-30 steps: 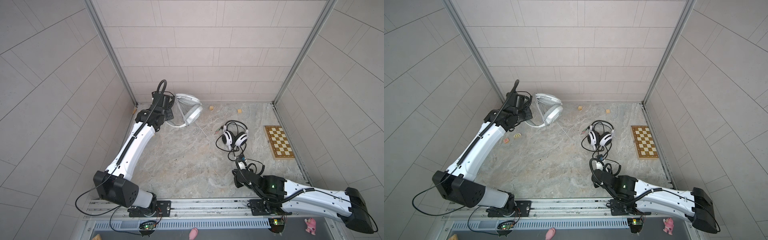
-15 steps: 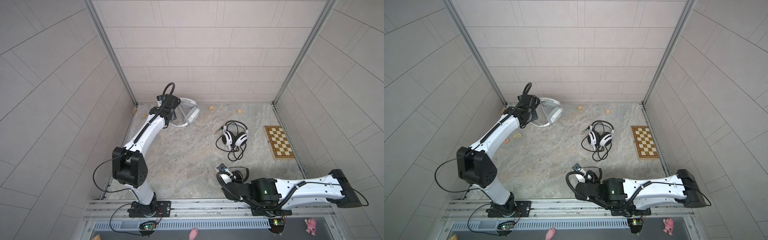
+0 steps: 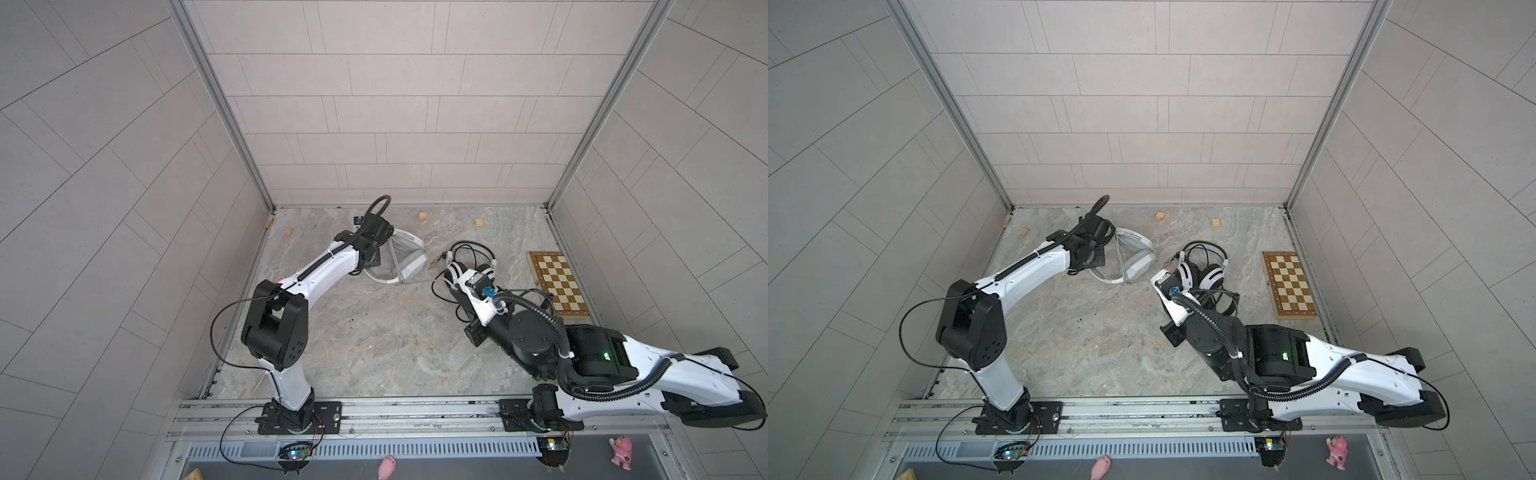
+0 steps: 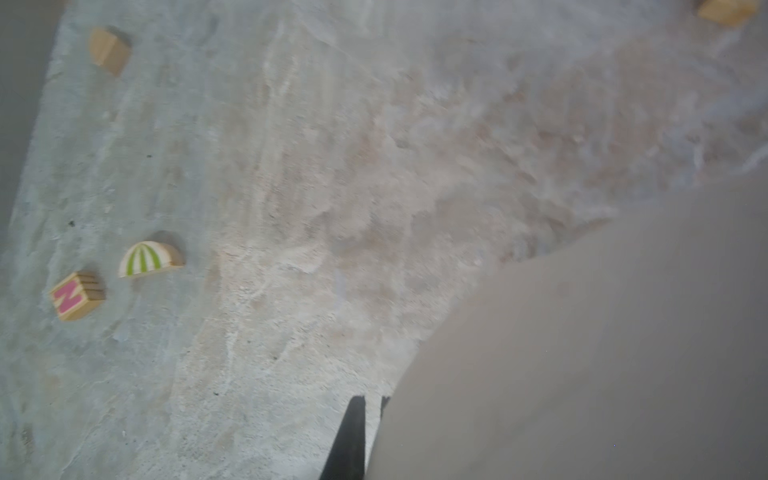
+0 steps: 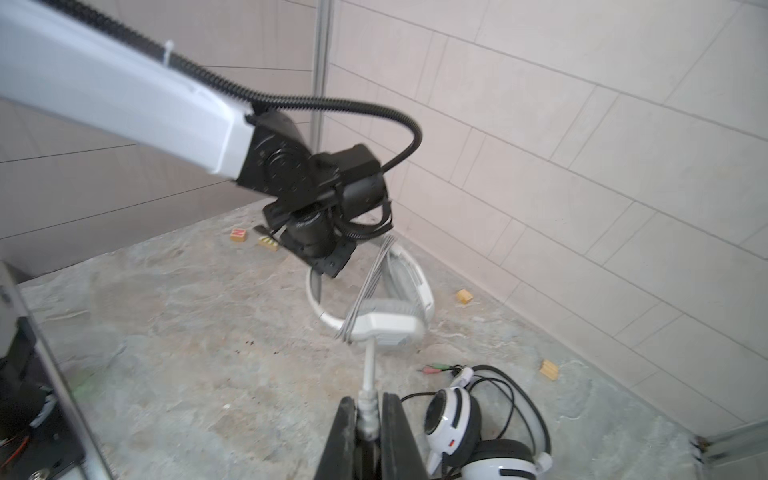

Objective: Wrap the headphones

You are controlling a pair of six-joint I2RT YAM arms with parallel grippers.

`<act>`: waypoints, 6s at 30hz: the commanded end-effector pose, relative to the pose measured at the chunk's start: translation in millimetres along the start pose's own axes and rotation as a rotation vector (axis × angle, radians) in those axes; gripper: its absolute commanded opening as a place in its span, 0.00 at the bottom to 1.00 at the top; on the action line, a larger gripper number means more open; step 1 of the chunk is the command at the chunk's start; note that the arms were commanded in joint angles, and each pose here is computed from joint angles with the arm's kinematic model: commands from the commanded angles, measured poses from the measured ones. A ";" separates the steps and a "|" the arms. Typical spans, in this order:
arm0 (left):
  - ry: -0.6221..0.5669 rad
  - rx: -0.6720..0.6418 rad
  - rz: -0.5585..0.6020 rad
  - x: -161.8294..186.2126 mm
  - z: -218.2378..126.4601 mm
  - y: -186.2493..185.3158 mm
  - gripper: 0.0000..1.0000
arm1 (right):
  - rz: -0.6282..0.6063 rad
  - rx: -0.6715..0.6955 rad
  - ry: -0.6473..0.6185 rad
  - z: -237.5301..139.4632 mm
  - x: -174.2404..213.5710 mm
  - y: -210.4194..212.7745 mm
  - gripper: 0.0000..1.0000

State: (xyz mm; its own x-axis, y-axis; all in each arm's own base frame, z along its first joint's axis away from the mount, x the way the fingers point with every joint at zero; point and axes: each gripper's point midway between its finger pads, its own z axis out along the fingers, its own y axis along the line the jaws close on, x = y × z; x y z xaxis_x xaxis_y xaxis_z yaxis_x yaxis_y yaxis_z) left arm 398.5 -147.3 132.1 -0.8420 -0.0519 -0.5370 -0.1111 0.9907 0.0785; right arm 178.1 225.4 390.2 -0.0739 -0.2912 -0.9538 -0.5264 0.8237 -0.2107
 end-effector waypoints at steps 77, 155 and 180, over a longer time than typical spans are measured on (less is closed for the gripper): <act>-0.714 0.992 0.050 -27.1 -269.6 -62.5 0.00 | 0.504 -0.003 0.017 27.6 30.9 -106.5 0.01; -0.548 1.094 -0.194 -57.3 -226.3 -51.6 0.00 | 0.426 -0.215 0.185 103.4 65.2 34.9 0.41; -0.077 0.299 -0.381 1.4 6.6 58.0 0.00 | 0.444 -0.161 0.284 86.8 126.0 17.7 0.42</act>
State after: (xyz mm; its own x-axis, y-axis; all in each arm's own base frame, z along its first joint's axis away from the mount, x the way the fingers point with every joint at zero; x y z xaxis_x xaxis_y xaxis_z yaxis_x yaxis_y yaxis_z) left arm 374.6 -97.2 123.5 -0.7764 -0.3748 -0.5067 -0.1993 0.9087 -0.3667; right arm 236.3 250.4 248.4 -0.5232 -0.0852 -0.8479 -0.5214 0.8190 0.2395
